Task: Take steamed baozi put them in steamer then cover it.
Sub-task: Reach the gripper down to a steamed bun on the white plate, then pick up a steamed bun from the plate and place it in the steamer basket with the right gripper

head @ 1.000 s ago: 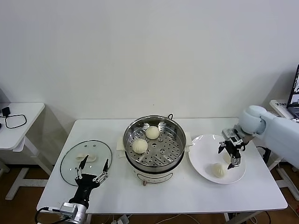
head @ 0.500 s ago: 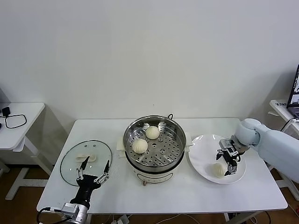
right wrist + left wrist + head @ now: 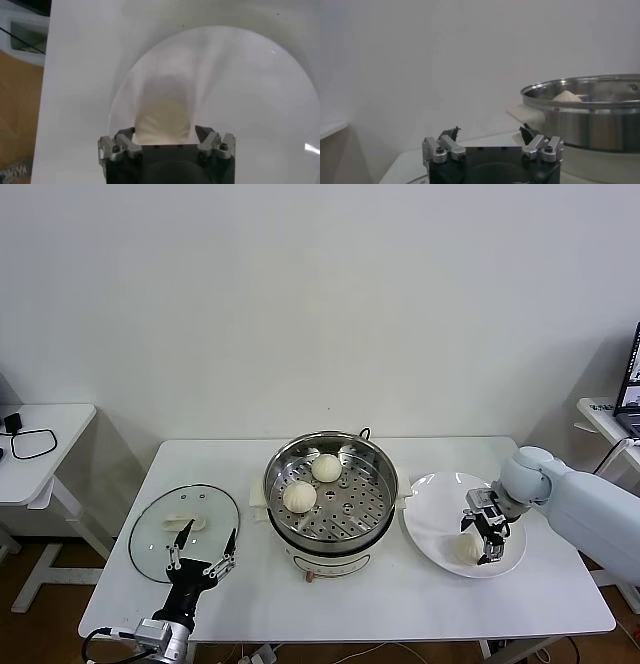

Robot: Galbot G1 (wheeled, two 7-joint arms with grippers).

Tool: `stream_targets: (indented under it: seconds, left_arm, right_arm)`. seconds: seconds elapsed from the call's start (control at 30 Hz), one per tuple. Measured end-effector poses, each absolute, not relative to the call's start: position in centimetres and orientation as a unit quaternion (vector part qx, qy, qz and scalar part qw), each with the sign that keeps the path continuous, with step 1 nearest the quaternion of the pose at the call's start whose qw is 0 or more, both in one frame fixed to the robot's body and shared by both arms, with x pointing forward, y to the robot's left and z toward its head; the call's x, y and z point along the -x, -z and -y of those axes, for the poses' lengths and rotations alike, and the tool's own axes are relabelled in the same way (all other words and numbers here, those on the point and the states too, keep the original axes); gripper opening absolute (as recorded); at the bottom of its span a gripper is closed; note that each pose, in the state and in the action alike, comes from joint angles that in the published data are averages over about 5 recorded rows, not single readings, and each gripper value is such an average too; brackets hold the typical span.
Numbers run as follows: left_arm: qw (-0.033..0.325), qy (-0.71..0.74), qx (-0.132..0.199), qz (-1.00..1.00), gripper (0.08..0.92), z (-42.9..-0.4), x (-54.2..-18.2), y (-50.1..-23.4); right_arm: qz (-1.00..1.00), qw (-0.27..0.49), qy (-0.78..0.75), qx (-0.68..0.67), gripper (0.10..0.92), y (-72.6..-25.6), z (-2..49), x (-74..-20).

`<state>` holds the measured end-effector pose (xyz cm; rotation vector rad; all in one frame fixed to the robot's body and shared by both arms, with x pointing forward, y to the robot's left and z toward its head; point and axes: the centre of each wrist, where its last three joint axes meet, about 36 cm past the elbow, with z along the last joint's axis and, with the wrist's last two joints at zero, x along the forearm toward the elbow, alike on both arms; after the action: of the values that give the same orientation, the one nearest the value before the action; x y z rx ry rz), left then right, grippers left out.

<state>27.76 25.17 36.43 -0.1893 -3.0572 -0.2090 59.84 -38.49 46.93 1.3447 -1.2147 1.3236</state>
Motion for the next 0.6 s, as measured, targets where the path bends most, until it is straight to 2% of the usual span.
stream_targets:
  seconds: [0.2,0.6]
  left_arm:
    - [0.035,0.067,0.065,0.995,0.823,-24.9,-27.8,-36.5]
    - [0.037,0.068,0.067,0.995,0.823,-24.8,-27.8,-36.5]
  right_arm:
    - [0.487,0.434,-0.532,-0.539,0.690,-46.7,38.4,-59.8]
    - [0.492,0.433,-0.528,-0.540,0.679,-48.0,38.9,-59.9]
